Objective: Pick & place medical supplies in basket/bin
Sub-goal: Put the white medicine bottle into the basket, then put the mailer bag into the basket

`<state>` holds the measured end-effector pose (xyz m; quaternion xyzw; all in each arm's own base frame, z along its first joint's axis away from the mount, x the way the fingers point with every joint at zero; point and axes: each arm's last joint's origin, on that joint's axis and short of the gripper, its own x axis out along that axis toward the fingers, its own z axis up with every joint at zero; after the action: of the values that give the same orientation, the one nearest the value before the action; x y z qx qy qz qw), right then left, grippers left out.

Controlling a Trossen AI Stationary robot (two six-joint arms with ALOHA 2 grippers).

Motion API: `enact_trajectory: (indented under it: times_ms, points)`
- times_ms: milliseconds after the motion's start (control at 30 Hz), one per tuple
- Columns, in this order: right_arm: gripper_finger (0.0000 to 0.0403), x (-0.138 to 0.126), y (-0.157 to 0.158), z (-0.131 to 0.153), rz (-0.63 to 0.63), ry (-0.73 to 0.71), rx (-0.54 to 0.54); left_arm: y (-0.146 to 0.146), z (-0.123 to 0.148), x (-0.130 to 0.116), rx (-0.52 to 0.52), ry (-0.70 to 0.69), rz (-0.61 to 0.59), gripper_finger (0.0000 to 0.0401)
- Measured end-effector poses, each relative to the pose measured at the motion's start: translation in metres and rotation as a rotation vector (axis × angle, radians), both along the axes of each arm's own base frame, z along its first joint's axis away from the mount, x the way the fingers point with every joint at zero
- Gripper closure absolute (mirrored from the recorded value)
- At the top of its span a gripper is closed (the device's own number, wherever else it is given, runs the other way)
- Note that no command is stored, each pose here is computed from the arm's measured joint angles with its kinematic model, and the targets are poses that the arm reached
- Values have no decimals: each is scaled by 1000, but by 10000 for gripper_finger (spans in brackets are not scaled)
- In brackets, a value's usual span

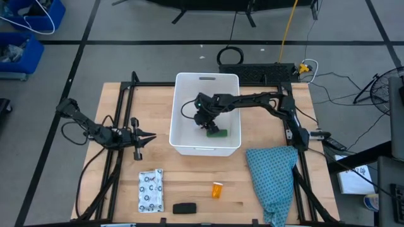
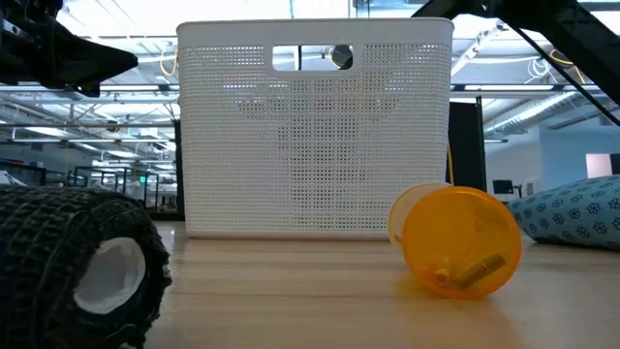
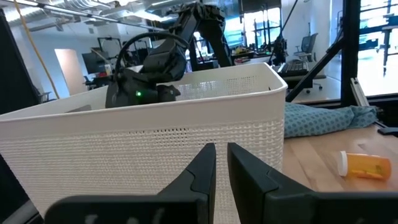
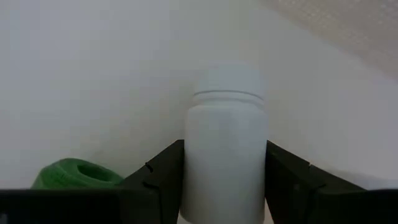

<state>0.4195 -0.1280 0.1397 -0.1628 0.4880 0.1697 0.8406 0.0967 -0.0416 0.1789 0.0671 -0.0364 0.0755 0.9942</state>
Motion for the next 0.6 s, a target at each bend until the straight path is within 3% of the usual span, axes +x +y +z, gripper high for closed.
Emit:
enact_trajectory:
  times_ms: [167, 367, 600]
  points:
    - [221, 0, 0, 3, -21, -9, 3, 0, 0, 0, 0, -1, 0, 354]
    - [172, -3, 1, 6, -27, 6, 1, 0, 0, 0, 0, 0, 0, 354]
    - [132, -7, -1, 23, -105, 12, -79, 0, 0, 0, 0, -1, 0, 354]
